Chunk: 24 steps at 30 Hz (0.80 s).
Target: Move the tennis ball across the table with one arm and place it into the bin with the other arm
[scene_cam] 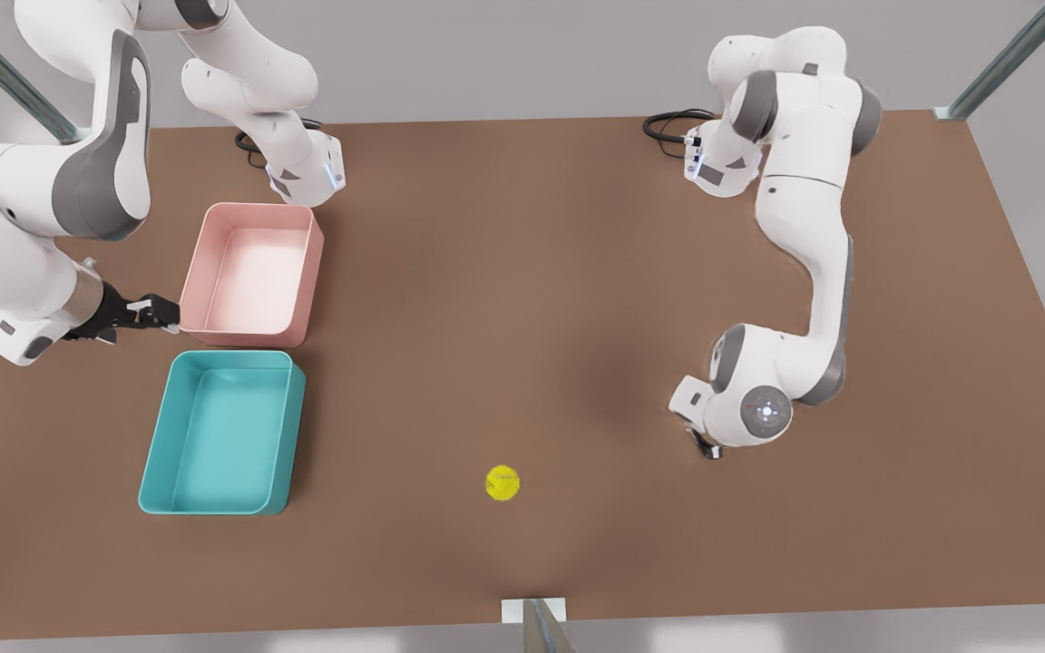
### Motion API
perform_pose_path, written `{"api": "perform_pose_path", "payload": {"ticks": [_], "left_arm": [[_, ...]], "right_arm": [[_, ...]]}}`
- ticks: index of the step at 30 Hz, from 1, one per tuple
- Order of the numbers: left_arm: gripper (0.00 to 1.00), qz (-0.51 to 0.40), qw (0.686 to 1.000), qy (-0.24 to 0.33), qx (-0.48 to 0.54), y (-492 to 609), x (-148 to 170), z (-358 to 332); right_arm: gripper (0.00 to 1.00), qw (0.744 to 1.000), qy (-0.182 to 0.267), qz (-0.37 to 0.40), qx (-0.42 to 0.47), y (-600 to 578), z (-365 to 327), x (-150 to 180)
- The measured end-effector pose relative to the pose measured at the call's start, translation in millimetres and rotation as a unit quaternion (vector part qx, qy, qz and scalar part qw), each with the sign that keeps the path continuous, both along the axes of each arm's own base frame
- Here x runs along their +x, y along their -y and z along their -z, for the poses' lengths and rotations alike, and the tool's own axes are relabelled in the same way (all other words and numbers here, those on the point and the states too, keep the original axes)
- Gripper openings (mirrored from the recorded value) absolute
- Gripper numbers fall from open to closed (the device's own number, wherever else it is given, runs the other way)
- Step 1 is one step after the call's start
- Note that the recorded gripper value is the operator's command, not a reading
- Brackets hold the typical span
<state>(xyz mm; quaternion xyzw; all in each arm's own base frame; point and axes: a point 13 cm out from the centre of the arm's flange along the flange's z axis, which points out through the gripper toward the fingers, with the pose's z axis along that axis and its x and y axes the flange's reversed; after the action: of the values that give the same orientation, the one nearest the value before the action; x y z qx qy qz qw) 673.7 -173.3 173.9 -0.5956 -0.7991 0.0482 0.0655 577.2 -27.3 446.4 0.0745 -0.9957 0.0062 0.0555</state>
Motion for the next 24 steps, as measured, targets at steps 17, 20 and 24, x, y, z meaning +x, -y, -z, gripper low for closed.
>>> {"api": "perform_pose_path", "payload": {"ticks": [17, 20, 24], "left_arm": [[1.00, -0.426, 0.895, -0.054, 0.118, -139, -103, -262], [1.00, -0.457, 0.878, -0.060, 0.132, -139, -108, -261], [1.00, -0.490, 0.857, -0.065, 0.145, -140, -111, -258]], "right_arm": [[1.00, 0.996, -0.009, -0.091, -0.006, -117, 80, 80], [1.00, 0.993, -0.004, -0.115, -0.006, -168, 155, 112], [1.00, 0.994, 0.043, -0.099, 0.022, -180, 216, 161]]}}
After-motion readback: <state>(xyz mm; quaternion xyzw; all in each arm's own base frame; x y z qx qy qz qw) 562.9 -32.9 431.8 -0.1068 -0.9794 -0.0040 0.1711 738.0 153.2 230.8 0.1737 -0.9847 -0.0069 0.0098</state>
